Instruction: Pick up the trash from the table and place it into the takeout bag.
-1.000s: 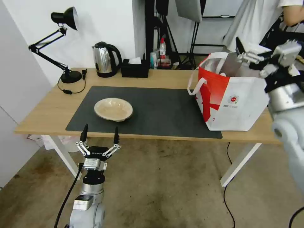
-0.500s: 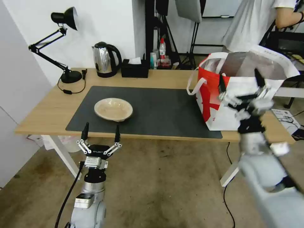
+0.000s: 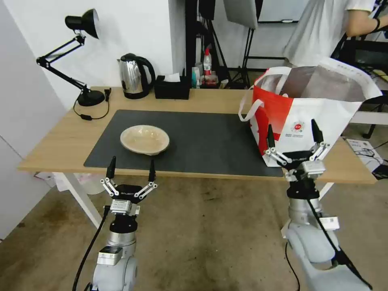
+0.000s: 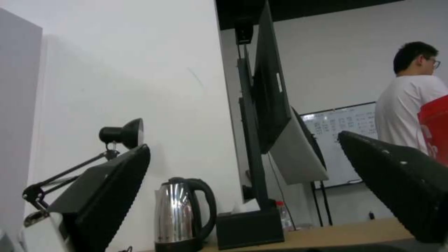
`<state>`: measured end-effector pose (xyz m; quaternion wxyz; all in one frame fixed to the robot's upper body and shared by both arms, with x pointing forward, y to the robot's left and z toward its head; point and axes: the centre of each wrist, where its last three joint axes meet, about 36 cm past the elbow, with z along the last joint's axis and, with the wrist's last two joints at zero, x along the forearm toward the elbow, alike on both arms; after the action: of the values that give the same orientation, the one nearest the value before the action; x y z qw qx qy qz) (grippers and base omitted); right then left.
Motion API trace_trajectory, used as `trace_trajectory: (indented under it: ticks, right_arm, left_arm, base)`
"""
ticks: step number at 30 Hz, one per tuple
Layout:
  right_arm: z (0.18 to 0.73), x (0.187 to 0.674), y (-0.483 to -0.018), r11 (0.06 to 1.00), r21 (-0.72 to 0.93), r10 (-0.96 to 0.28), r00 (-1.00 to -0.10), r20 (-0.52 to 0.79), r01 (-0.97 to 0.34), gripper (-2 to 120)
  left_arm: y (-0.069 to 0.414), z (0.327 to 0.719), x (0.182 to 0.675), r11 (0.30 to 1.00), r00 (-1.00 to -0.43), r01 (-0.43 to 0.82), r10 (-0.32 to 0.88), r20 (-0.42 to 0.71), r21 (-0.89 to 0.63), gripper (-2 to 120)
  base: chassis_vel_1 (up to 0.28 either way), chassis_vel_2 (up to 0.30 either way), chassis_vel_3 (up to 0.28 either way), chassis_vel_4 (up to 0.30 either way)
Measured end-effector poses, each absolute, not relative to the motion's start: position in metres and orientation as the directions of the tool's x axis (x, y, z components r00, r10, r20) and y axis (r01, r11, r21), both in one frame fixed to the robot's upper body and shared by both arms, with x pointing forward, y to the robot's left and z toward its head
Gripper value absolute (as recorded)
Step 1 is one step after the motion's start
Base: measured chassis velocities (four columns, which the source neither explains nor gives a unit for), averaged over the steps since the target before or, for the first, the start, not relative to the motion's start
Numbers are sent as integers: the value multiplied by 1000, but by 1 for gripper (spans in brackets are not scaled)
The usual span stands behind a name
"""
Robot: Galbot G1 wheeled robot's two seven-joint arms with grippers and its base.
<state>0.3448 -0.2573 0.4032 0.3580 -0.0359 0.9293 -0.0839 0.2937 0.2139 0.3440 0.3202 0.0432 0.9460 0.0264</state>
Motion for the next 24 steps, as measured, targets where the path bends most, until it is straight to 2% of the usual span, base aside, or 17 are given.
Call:
trace_trajectory:
  ticks: [10,24]
  right_arm:
    - [381,338,-252,983,-181,-123,-755,-644,-5,100]
    - [382,339,-251,984,-180,-120,-755,-644,-3,100]
  left_arm:
    - [214,344,297,995,-789,65,98,-606,77,100]
    - [214,344,297,995,-790,65,98,-605,76,100]
  base:
    - [0,0,0,0]
    - [0,0,0,0]
